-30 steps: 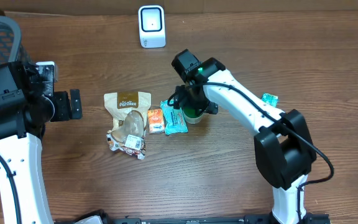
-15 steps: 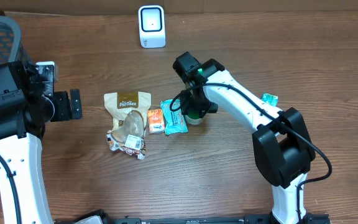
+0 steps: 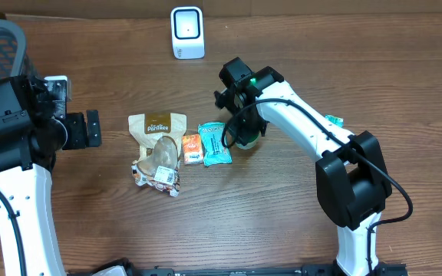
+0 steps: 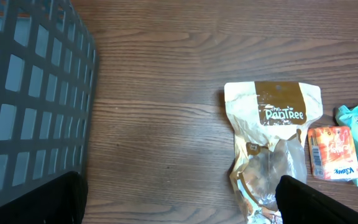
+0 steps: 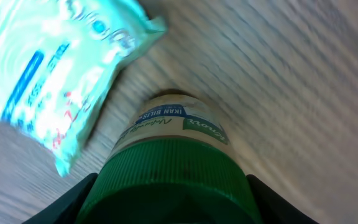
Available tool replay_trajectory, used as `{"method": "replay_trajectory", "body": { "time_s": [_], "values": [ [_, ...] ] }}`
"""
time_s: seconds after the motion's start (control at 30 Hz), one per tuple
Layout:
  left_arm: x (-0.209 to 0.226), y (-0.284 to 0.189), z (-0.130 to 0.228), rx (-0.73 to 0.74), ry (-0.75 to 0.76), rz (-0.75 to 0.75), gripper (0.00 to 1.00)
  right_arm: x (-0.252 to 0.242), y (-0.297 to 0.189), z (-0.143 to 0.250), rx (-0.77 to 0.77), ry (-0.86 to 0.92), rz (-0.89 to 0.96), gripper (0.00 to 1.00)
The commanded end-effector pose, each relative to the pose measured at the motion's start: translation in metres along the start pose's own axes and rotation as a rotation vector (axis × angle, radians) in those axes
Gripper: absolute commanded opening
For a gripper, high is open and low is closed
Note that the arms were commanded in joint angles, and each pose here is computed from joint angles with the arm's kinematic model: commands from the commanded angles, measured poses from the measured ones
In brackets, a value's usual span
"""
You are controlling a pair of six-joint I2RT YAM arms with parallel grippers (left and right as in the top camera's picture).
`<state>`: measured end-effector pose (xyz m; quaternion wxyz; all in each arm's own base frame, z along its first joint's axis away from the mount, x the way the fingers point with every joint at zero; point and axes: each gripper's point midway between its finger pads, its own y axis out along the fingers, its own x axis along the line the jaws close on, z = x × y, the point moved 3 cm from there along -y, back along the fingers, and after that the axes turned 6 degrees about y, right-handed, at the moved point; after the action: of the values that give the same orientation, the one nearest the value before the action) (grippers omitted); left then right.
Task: Scan the item barcode
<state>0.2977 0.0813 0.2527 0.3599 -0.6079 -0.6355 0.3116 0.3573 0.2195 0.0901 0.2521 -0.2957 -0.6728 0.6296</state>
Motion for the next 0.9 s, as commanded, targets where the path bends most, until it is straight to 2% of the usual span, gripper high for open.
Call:
{"method": "replay_trajectory", "body": {
  "time_s": [0.0,0.23,0.43,0.57,0.6,0.63,0.67,0.87],
  "values": [
    [0.001,-0.003,-0.003,-0.012,-0.013,-0.007,0.99,-0.004,-0.01,-0.009,-0.034,-0.318,0.023,0.63],
    [0.001,-0.003,-0.003,-0.012,-0.013,-0.007,0.99,-0.005,-0.01,-0.01,-0.033,-0.631,0.031,0.64],
    [0.001,-0.003,-0.003,-0.012,-0.013,-0.007,1.0,-0.005,-0.011,-0.01,-0.035,-0.67,0.033,0.64],
    [0.001,-0.003,-0.003,-0.012,-0.013,-0.007,0.99,-0.005,-0.016,-0.011,-0.047,-0.579,0.037,0.73],
    [0.001,-0.003,-0.003,-0.012,-0.013,-0.007,0.99,-0.005,-0.018,-0.011,-0.052,-0.547,0.039,0.8],
    [0.001,-0.003,-0.003,-0.012,-0.013,-0.007,1.0,-0.005,-0.02,-0.012,-0.058,-0.502,0.04,0.94],
    [0.001,-0.003,-0.003,-0.012,-0.013,-0.007,0.99,-0.006,-0.022,-0.014,-0.065,-0.452,0.041,1.0],
    [0.001,-0.003,-0.003,-0.012,-0.013,-0.007,0.99,-0.014,-0.039,-0.027,-0.131,0.053,0.038,1.0]
  ]
}}
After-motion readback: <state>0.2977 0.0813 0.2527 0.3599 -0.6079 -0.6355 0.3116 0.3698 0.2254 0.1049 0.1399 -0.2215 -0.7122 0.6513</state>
